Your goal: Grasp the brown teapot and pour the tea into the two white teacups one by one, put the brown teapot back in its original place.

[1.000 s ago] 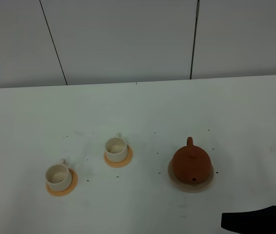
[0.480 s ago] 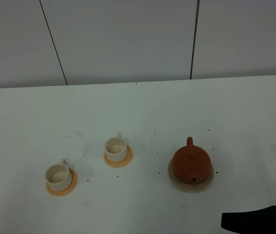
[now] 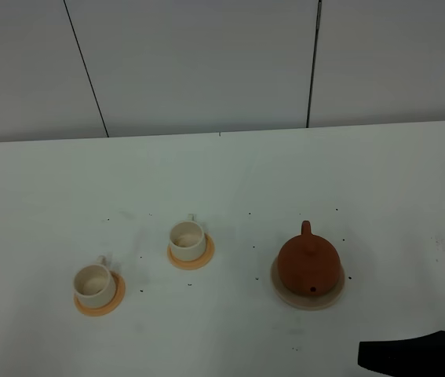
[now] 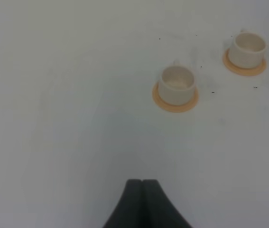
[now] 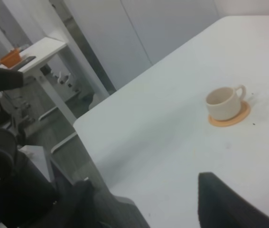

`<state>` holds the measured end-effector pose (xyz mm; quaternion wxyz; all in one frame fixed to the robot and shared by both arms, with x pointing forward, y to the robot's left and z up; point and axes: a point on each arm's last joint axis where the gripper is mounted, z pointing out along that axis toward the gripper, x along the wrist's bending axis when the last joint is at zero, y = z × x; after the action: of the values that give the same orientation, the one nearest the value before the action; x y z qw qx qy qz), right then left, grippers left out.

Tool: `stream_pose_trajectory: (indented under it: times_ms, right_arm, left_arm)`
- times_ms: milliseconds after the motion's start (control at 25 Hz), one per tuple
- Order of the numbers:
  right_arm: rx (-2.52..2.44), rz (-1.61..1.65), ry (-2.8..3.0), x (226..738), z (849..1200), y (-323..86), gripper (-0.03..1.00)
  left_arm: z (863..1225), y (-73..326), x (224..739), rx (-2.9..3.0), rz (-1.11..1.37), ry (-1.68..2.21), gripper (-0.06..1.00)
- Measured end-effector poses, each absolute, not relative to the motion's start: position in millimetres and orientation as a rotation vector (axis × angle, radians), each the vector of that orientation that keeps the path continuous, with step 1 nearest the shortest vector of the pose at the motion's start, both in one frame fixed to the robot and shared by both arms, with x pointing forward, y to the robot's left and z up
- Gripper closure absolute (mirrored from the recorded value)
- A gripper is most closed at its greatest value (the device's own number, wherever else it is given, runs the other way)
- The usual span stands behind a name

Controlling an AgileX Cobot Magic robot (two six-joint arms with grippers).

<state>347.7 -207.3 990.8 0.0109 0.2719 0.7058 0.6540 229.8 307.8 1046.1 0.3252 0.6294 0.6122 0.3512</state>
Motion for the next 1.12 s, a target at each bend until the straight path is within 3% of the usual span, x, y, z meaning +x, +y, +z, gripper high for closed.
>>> stream_pose_trajectory:
  times_ms: [240,480,840,1120]
  right_arm:
    - [1.003,2.075,2.195,350,992,-208,0.5]
    - [1.274,2.004,2.067,384,1022,-211,0.52]
    - [1.715,1.55,2.084,510,1066,-212,0.64]
    - [1.939,1.389,2.249,590,1059,-199,0.65]
  left_arm:
    - [1046,308,230,1.65,0.922,1.605,0.93]
    - [1046,308,230,1.65,0.923,1.606,0.93]
    - [1046,308,230,1.65,0.923,1.606,0.92]
    - [1046,308,230,1.65,0.923,1.606,0.92]
